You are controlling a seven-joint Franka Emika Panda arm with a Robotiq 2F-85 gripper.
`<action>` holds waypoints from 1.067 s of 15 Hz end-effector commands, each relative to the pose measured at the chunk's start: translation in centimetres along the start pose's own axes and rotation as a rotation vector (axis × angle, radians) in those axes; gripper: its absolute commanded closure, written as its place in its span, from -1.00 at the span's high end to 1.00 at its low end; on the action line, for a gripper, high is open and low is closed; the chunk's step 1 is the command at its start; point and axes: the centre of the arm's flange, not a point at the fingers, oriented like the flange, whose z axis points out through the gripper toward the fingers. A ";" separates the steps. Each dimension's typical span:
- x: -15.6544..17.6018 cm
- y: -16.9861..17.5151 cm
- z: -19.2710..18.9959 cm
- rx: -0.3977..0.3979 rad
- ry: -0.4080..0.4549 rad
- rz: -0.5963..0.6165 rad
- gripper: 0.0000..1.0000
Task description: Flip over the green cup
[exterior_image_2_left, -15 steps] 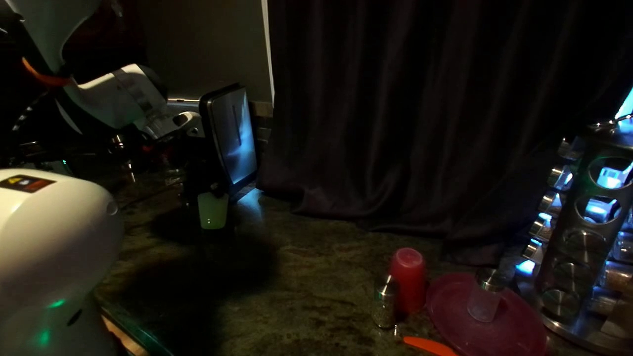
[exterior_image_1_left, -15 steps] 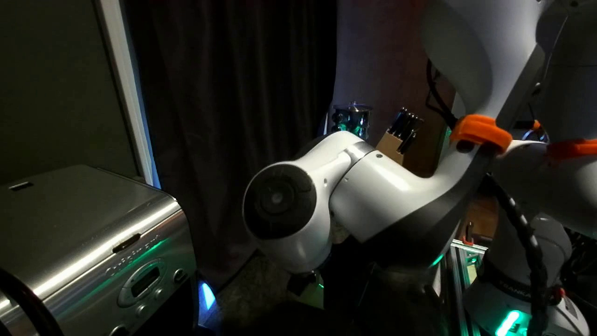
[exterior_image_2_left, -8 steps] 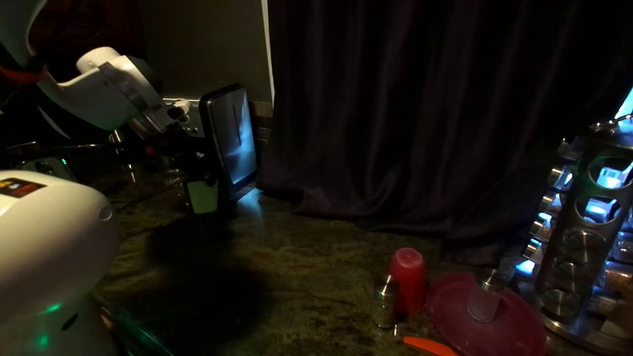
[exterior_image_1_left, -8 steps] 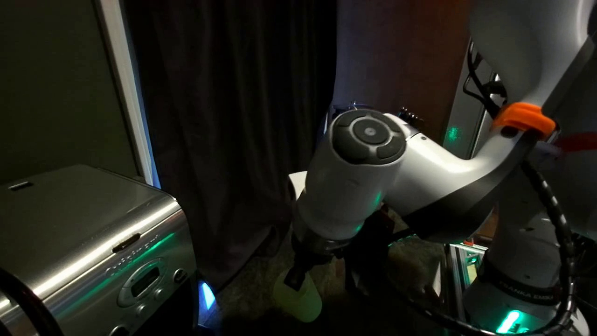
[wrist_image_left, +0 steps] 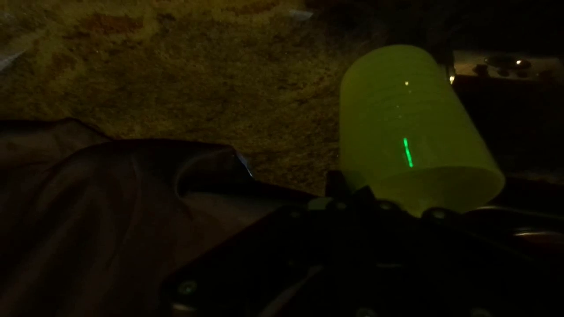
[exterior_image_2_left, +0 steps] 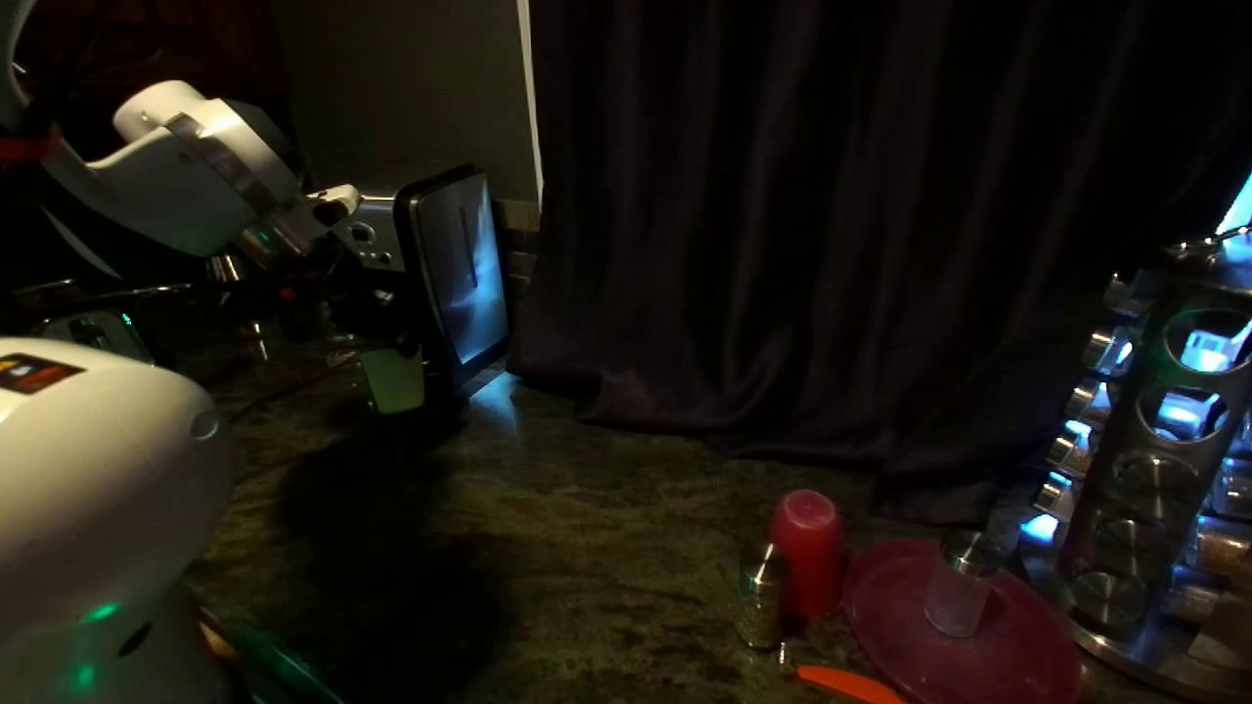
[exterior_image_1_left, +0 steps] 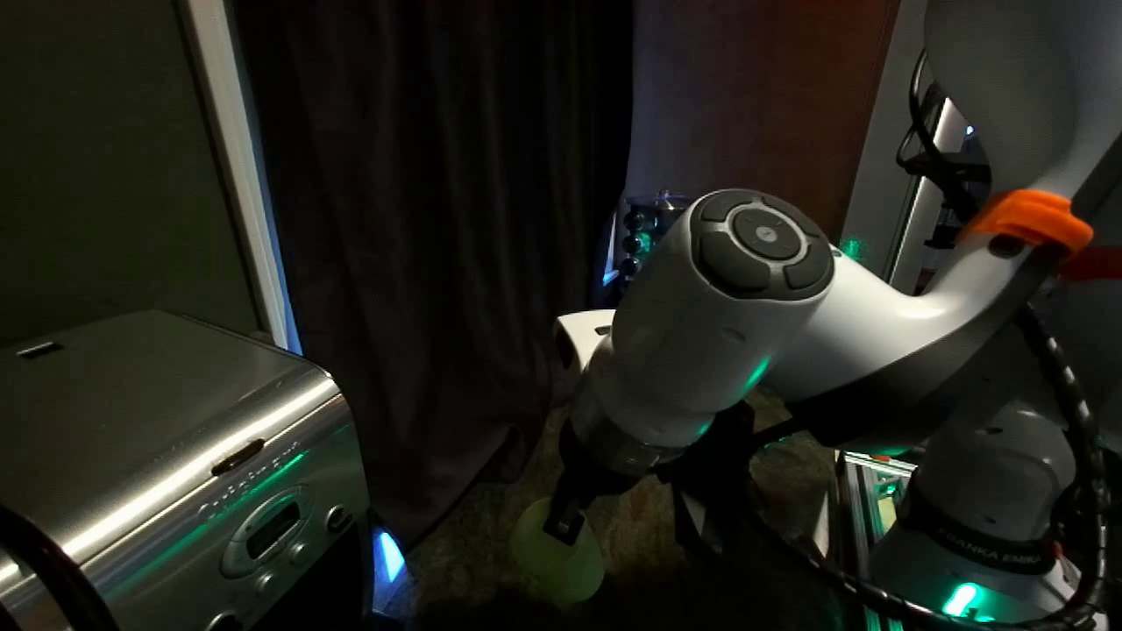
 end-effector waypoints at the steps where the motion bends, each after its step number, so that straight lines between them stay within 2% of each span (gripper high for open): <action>1: -0.4 -1.2 1.2 0.106 -0.018 -0.005 -0.98; 3: -0.8 -1.4 1.7 0.211 -0.055 -0.013 -0.98; 7: -1.4 -0.7 3.6 0.326 0.004 -0.041 -0.98; 12: -1.1 0.8 4.1 0.373 0.168 -0.148 -0.98; 16: -1.0 2.3 5.3 0.383 0.221 -0.199 -0.98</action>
